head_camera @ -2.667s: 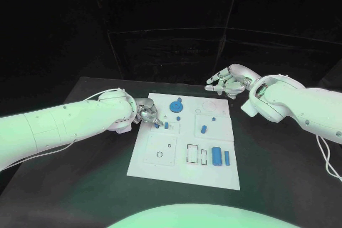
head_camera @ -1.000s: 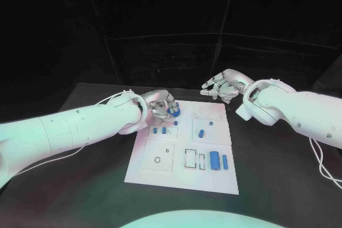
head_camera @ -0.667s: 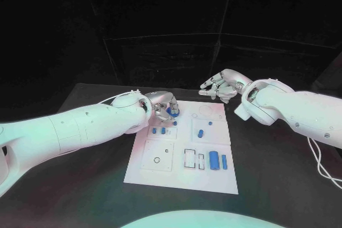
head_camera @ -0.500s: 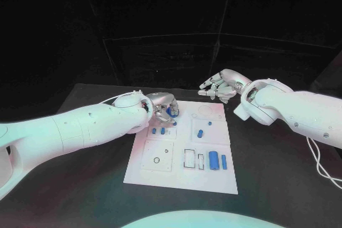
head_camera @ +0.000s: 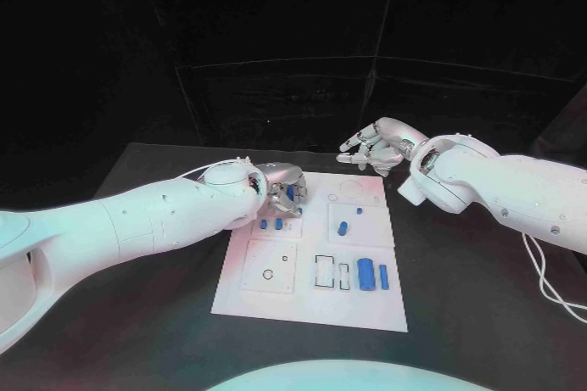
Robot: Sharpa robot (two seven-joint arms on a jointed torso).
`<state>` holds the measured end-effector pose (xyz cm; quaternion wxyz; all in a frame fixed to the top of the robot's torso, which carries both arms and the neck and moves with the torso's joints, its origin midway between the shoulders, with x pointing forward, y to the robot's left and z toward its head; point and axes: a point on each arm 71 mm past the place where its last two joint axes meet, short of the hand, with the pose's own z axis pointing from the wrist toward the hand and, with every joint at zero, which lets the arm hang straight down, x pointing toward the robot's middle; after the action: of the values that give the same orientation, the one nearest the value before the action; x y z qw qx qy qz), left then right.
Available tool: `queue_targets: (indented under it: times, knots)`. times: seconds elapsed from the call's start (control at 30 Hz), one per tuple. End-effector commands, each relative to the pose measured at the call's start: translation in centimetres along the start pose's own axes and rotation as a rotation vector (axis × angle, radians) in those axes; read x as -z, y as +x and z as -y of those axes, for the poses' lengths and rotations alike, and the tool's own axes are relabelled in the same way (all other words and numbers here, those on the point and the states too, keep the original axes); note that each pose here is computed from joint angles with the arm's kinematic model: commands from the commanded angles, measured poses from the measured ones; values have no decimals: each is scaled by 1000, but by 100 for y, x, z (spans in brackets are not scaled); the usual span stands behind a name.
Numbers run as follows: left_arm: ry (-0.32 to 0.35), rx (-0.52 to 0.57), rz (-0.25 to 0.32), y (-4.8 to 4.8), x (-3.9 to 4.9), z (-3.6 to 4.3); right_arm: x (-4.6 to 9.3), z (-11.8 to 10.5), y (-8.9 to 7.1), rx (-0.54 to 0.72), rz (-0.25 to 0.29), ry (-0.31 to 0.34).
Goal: Assemble the parts on the task board
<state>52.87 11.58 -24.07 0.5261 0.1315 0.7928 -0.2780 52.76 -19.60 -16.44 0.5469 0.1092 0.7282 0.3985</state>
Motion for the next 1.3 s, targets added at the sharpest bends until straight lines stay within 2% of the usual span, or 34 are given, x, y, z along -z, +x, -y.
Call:
queue_targets:
  times: [0.03,0.47,1.1,1.2,1.3]
  knots:
    - [-10,-14,-32,28,-21,-3,-4,-22,-11,2,10,-14]
    - [-5,-11,-39,82,-81,26,-11,-32,-2,2,9,-16]
    - [-23,-12,-68,114,-102,-5,-14,-35,1,2,7,-16]
    - [-22,-12,-61,110,-99,-13,-14,-36,1,2,7,-17]
    - [-12,-10,-30,93,-91,-13,-14,-37,2,2,7,-17]
